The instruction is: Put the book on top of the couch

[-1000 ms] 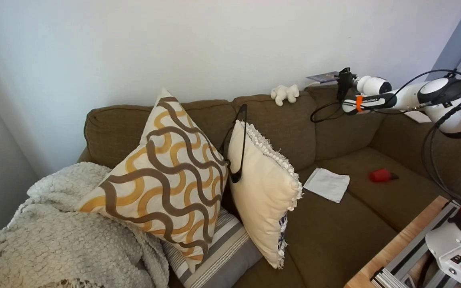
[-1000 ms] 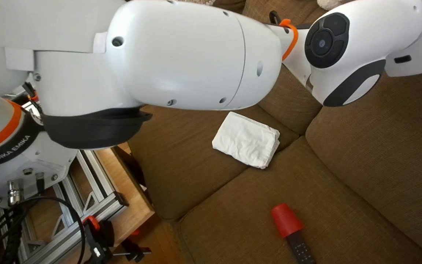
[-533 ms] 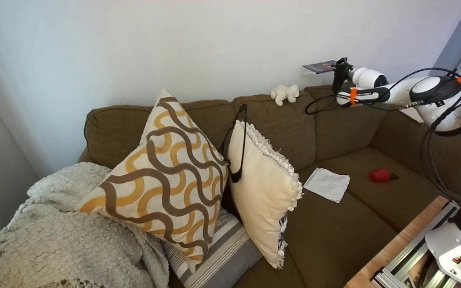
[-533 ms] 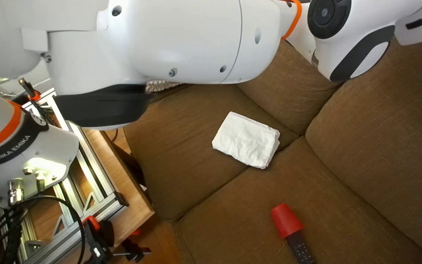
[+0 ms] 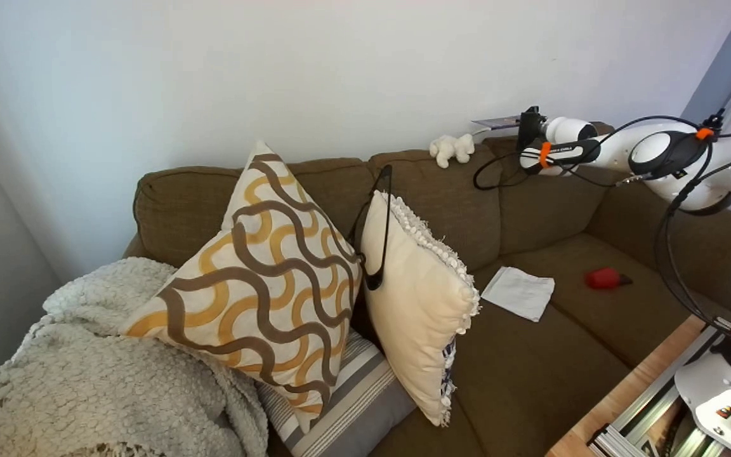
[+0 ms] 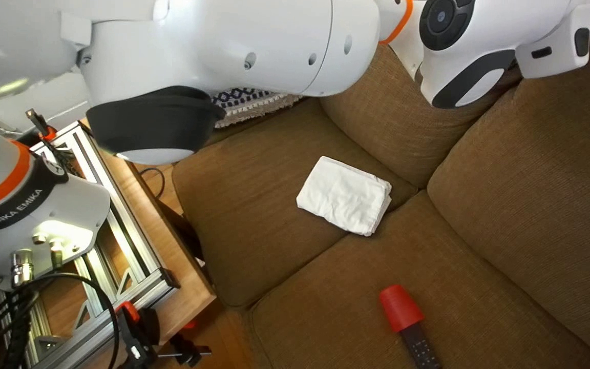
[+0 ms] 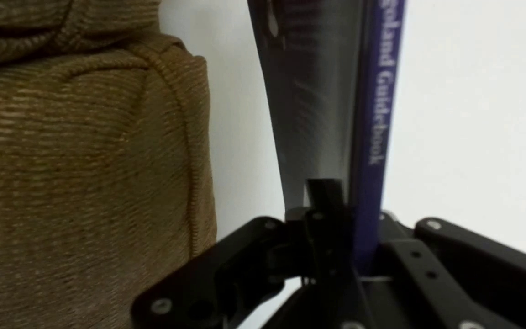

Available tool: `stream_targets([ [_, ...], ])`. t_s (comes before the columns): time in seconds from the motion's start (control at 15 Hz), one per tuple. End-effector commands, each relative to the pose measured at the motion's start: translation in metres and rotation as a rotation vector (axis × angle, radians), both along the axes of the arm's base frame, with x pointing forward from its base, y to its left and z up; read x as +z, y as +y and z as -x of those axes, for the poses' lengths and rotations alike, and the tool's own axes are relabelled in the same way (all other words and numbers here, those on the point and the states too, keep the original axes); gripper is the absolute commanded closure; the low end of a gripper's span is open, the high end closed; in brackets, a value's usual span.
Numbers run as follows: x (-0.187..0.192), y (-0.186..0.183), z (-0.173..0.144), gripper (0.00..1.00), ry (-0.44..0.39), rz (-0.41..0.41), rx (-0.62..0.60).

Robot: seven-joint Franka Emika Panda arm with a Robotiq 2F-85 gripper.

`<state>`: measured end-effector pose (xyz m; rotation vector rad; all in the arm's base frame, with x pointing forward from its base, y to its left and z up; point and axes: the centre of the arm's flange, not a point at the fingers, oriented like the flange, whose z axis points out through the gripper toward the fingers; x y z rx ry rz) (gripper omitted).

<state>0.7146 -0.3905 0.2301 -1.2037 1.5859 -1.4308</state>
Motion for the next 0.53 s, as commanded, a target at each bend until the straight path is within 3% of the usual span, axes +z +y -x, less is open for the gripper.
stream_targets([
  [0.0, -0.040, -0.025, -0.055, 0.59, 0.087, -0.062, -0.028],
  [0.2, -0.054, -0.018, -0.059, 0.34, 0.199, -0.108, -0.038],
  [0.47, -0.045, -0.010, -0.055, 0.05, 0.371, -0.084, -0.008],
])
